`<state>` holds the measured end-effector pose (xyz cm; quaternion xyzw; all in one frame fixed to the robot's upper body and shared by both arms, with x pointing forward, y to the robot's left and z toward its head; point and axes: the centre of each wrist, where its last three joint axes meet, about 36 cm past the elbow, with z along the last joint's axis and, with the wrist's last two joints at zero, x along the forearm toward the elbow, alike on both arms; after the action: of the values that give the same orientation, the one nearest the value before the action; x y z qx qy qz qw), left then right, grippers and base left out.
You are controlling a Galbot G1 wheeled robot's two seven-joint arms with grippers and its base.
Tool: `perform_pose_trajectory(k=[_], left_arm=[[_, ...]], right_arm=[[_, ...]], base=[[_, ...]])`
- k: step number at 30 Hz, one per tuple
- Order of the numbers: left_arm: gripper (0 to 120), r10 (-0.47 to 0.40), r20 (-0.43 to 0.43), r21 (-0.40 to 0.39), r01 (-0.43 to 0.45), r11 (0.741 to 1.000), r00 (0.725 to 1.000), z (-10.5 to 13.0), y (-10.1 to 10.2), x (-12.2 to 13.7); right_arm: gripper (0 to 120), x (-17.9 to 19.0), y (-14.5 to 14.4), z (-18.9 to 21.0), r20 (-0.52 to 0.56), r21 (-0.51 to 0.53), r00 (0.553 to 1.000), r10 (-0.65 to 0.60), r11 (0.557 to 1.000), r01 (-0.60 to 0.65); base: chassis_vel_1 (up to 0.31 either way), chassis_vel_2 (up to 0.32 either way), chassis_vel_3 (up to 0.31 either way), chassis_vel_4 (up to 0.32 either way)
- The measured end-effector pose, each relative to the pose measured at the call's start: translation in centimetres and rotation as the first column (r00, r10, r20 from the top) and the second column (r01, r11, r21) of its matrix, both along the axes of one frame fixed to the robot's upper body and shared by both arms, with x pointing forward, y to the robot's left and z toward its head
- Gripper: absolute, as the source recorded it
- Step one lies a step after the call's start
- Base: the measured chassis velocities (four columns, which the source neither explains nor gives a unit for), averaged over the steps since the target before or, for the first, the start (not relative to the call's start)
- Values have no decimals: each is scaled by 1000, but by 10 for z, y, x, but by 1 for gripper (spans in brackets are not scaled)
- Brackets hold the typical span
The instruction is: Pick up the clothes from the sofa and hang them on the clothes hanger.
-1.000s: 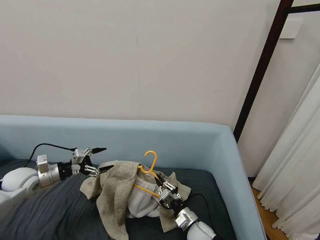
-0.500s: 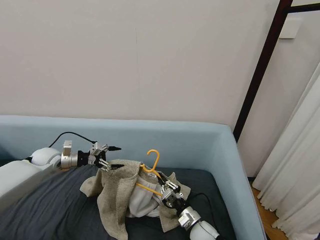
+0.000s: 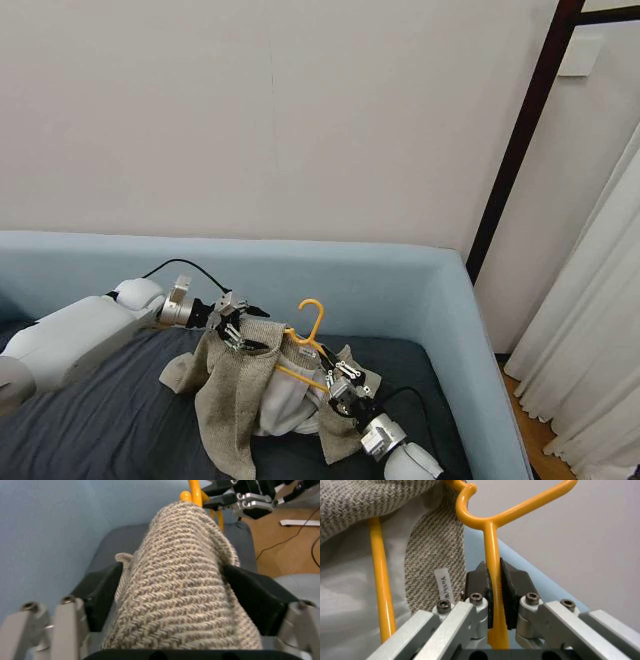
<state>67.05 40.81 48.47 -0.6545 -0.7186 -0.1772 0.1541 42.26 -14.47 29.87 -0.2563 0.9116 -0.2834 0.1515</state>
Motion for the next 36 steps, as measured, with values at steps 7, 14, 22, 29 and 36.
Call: perform_pose_trajectory(k=[7,14,22,29,36], left_arm=[[53,-15,-7,2,15,1000,1000,-6,-2,-2],[30,-20,0,-11,20,1000,1000,-15,-10,-6],[9,-24,10,-18,24,1000,1000,-16,-10,-11],[9,-11,21,-26,12,1000,1000,-17,-7,-15],[9,49,34,-47,-47,998,998,-29,7,-26]], right_arm=[[5,0,-4,0,3,-6,1000,-3,1000,3],[5,-3,-4,-2,-2,-5,1000,-2,1000,2],[5,-6,-3,-1,-4,1,1000,0,1000,0],[5,-8,-3,2,-4,1,1000,10,1000,-10],[32,-11,-2,20,-31,69,999,-38,997,40]], base=[[0,0,0,0],[0,0,0,0],[0,0,0,0],[0,0,0,0],[0,0,0,0]])
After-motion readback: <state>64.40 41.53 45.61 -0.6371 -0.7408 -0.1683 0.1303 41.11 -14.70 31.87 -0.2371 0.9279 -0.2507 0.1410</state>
